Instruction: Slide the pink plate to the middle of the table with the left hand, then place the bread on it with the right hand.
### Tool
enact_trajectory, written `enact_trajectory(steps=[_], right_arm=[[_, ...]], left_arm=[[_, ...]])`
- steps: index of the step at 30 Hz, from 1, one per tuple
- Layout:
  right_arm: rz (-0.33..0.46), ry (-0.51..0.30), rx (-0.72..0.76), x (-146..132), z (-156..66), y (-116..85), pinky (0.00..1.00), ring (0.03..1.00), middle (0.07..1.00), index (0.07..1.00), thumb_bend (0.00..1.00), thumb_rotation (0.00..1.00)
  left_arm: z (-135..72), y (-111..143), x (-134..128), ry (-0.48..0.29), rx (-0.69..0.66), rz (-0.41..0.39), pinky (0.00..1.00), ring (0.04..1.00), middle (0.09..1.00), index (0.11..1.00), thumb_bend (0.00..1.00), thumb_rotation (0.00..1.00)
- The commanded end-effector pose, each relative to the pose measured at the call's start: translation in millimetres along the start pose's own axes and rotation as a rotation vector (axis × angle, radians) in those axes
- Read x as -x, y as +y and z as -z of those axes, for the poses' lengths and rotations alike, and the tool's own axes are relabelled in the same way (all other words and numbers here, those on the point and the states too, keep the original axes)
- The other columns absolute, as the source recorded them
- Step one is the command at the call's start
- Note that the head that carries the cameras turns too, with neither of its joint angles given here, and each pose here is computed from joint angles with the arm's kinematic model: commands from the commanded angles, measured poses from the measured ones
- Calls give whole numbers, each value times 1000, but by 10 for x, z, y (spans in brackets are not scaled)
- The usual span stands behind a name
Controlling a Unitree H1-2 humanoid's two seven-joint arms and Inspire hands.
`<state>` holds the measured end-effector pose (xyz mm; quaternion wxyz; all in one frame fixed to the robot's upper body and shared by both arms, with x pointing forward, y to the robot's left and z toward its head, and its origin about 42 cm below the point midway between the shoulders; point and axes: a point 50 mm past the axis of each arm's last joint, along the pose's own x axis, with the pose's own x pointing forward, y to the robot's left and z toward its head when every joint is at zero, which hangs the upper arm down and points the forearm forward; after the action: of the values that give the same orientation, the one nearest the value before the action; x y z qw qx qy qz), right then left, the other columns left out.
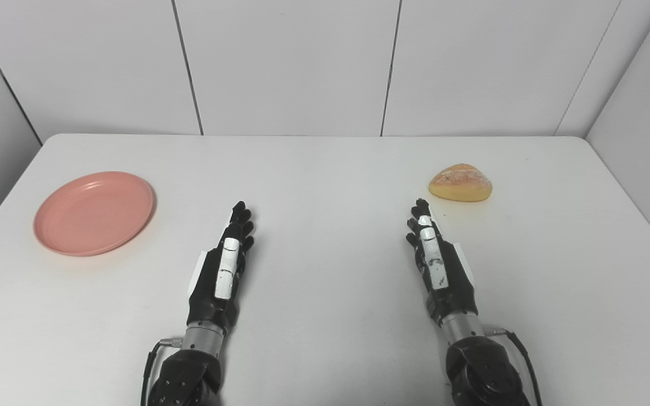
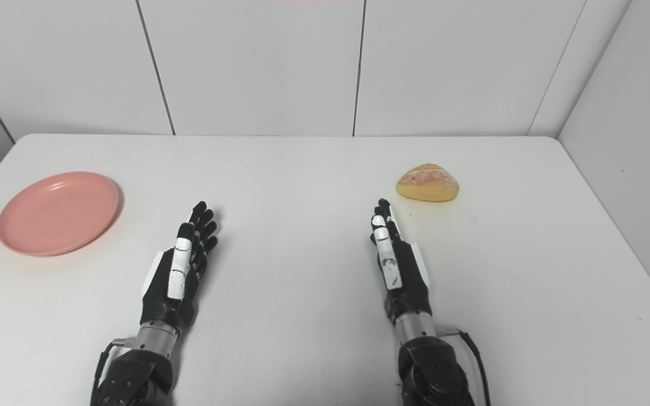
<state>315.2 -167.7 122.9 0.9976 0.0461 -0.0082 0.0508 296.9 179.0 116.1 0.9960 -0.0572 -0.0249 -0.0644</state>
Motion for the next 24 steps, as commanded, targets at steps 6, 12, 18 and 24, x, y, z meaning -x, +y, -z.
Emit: enact_trajectory(steps=[6,12,18,24], right_arm=[[-24,-94,10,-70,-197,41,1000,1000,1000,1000,646,1000],[-31,-86,11,-68,-198,34,1000,1000,1000,1000,651,1000],[-24,-94,2,-74,-189,35,1000,1000,1000,1000,661,1000],[-21,-102,9,-73,-185,33,1000,1000,1000,1000,643,1000]], left_arm=[[-138,-43,-94,-58,11,21,1000,1000,1000,1000,695,1000],[-137,-41,-93,-59,9,21,1000,1000,1000,1000,703,1000],[-133,-28,-95,-65,4,26,1000,1000,1000,1000,703,1000],[-126,-26,-100,-63,0,24,1000,1000,1000,1000,707,1000]])
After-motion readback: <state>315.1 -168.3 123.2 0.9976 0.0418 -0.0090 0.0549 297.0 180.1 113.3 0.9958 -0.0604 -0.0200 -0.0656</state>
